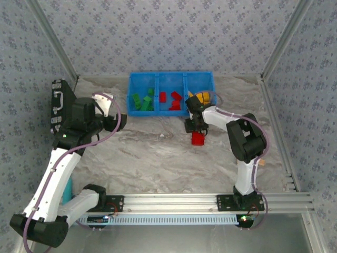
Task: Sort the legos into containers by color
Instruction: Pick up the lego from the center of the table, then place the lego in the container.
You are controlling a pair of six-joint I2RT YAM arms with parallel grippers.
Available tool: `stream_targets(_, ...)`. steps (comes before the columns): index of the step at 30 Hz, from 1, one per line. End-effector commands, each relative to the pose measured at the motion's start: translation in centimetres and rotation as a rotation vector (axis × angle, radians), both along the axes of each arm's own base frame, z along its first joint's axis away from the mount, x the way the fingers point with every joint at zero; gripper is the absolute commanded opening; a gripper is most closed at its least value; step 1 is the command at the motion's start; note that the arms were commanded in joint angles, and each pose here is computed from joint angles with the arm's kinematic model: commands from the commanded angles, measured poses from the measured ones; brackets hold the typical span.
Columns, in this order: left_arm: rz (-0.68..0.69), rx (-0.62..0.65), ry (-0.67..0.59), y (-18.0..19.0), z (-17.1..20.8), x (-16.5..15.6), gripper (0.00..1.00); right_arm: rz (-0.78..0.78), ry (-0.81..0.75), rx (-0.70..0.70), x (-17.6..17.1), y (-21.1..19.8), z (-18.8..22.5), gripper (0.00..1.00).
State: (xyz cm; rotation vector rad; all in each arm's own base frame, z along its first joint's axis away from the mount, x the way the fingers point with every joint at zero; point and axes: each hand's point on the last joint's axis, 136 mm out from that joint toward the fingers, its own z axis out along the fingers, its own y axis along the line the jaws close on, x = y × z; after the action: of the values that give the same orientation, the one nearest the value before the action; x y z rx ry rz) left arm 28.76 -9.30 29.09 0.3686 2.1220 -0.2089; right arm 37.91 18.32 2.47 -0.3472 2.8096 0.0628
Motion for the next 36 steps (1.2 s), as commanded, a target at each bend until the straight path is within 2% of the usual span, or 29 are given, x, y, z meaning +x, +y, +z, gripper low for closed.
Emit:
stream_targets(1, -0.004, -0.013, -0.021, -0.3, 1.1, 0.1, 0.88, -0.008, 0.017, -0.033, -0.4, -0.5, -0.2, 0.48)
stream_targets(7, -0.001, -0.017, -0.021, -0.2, 1.0, -0.1, 0.88, 0.001, 0.002, -0.045, -0.5, -0.5, 0.9, 0.30)
stream_targets(9, 0.002, -0.018, -0.021, -0.2, 0.9, -0.1, 0.88, 0.015, -0.013, -0.041, -0.5, -0.1, 2.6, 0.26)
stream_targets(13, 0.001, -0.016, -0.029, -0.1, 0.7, -0.2, 0.88, 0.084, -0.109, -0.008, 0.4, 2.4, 8.4, 0.25)
stream_targets(17, 0.000, -0.008, -0.034, 0.0, 0.7, -0.3, 0.88, 0.186, -0.268, -0.023, 2.4, 5.4, 14.0, 0.26)
stream_targets(20, 0.011, -0.003, -0.034, 0.2, 0.9, -0.4, 0.89, 0.220, -0.360, -0.023, 4.9, 6.8, 15.8, 0.26)
stream_targets(27, 0.036, -0.029, -0.027, 0.4, 1.1, -0.6, 0.89, 0.230, -0.418, -0.019, 11.4, 8.7, 14.3, 0.28)
stream_targets(32, 0.047, -0.041, -0.007, 0.3, 1.0, -0.3, 0.89, 0.211, -0.456, 0.004, 14.8, 9.6, 13.7, 0.31)
stream_targets(34, 0.047, -0.047, -0.005, 0.2, 1.1, -0.1, 0.89, 0.203, -0.451, 0.008, 15.6, 9.5, 13.3, 0.37)
stream_targets(36, 0.046, -0.053, 0.001, 0.1, 1.2, 0.1, 0.89, 0.193, -0.450, 0.017, 16.1, 9.4, 13.1, 0.47)
